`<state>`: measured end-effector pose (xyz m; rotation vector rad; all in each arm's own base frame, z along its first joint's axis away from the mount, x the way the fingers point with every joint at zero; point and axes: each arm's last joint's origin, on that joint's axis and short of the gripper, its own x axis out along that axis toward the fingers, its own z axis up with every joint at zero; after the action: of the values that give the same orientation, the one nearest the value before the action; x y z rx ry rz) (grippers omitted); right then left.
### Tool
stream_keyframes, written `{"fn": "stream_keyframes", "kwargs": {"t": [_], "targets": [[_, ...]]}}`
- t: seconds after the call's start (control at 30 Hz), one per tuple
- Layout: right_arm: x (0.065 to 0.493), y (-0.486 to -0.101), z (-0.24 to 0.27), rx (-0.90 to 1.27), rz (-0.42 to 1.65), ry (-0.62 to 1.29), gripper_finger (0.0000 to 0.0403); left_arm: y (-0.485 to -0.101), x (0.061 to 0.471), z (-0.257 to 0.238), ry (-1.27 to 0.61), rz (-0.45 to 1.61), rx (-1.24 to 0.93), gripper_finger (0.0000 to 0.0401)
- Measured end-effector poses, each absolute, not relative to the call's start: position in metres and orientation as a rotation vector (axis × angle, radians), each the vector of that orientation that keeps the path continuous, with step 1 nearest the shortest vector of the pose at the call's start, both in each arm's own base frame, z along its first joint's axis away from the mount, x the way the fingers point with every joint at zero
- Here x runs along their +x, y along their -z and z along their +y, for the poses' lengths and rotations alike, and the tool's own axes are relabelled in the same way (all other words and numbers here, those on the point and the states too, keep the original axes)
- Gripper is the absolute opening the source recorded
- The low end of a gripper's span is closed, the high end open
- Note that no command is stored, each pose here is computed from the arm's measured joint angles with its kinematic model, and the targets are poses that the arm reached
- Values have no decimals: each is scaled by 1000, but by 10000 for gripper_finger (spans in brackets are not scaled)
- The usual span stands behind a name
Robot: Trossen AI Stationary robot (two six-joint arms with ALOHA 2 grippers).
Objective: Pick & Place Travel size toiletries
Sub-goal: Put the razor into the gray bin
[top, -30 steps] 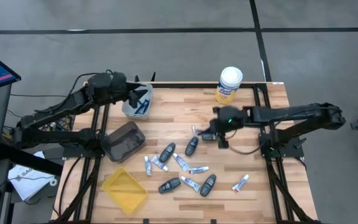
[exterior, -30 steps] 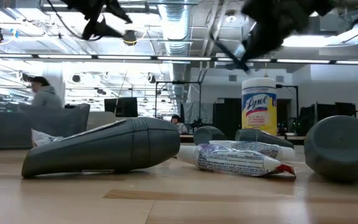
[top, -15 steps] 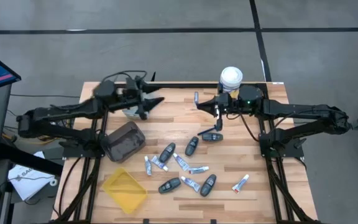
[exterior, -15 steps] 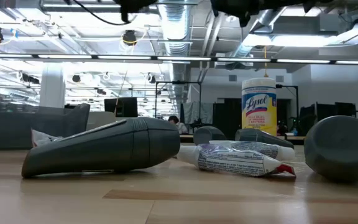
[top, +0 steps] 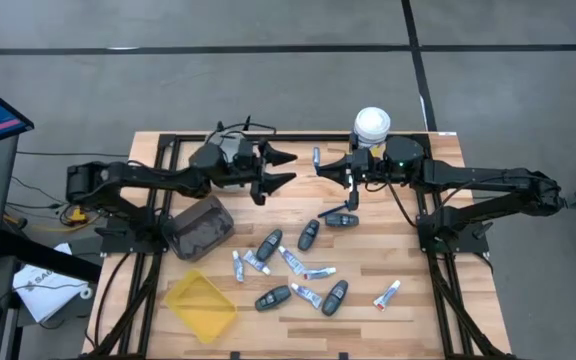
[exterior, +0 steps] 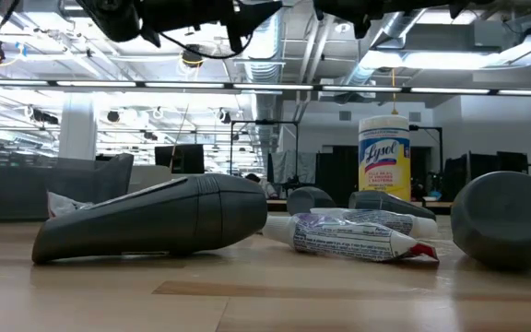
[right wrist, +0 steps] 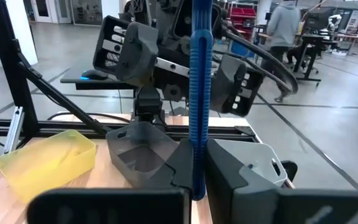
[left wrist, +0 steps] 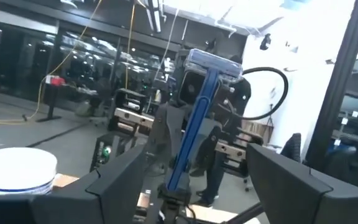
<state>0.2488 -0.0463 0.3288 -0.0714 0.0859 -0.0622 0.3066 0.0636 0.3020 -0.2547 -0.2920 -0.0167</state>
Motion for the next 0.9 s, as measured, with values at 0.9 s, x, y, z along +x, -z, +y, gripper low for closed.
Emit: {"fn": "stream_keyframes", "kwargs": {"t": [0.9], "targets": [[263, -318, -45, -41, 107, -4, 12, -301, 344, 68, 66, -268, -224, 272]]}}
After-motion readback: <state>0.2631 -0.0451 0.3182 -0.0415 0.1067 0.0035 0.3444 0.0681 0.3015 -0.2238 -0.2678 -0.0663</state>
